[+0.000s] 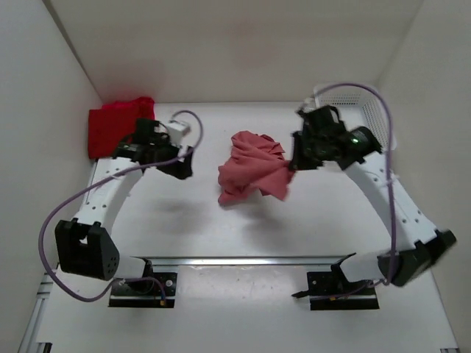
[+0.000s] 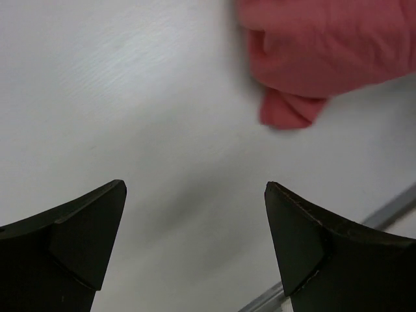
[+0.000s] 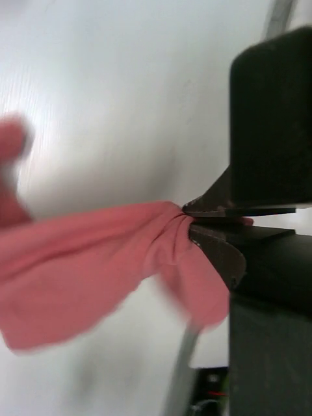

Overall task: Fold and stack the t-shirts
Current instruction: Flatten out the tshirt

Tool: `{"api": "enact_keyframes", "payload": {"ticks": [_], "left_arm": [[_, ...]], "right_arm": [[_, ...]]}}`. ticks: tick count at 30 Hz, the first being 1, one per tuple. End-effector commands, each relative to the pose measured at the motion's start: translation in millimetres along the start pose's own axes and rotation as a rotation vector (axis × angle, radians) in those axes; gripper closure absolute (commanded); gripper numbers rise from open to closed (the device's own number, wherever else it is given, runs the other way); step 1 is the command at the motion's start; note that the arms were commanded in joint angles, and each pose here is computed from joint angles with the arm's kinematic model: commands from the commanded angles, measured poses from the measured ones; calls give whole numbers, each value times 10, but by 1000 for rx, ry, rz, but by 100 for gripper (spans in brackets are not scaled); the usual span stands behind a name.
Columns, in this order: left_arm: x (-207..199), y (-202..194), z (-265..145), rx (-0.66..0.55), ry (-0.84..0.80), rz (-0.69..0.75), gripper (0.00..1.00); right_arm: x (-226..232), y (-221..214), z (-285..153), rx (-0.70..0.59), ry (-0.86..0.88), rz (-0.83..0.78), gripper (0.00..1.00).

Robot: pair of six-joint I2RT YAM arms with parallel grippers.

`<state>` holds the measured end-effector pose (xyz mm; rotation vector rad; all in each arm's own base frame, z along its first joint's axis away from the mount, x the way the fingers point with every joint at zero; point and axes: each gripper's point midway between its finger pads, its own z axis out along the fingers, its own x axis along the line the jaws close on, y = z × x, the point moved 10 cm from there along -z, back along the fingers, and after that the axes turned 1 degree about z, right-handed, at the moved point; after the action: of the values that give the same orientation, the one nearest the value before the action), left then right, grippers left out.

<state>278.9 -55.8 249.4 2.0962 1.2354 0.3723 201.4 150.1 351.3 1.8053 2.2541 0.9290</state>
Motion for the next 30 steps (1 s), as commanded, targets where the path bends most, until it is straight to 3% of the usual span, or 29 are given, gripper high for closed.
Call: {"api": "enact_keyframes", "payload": {"ticks": [1, 5, 12, 17, 23, 30], "left_arm": [[-717, -7, 26, 30, -241, 291, 1], [-1233, -155, 309, 108, -321, 482, 1], [-1631, -69, 744, 142, -453, 362, 1], [-2477, -396, 862, 152, -533, 592, 1], [-2532, -459, 1227, 174, -476, 425, 1], [-2764, -403, 1564, 123, -378, 529, 2]], "right_arm": [[-434, -183, -332, -181, -8, 195, 100], [-845, -386, -319, -183, -36, 289, 100], [-1152, -592, -412, -242, -54, 365, 100], [-1071, -629, -227, -214, -46, 382, 100], [-1133, -681, -222, -252, -30, 407, 100], [-1151, -816, -202, -262, -31, 450, 100]]}}
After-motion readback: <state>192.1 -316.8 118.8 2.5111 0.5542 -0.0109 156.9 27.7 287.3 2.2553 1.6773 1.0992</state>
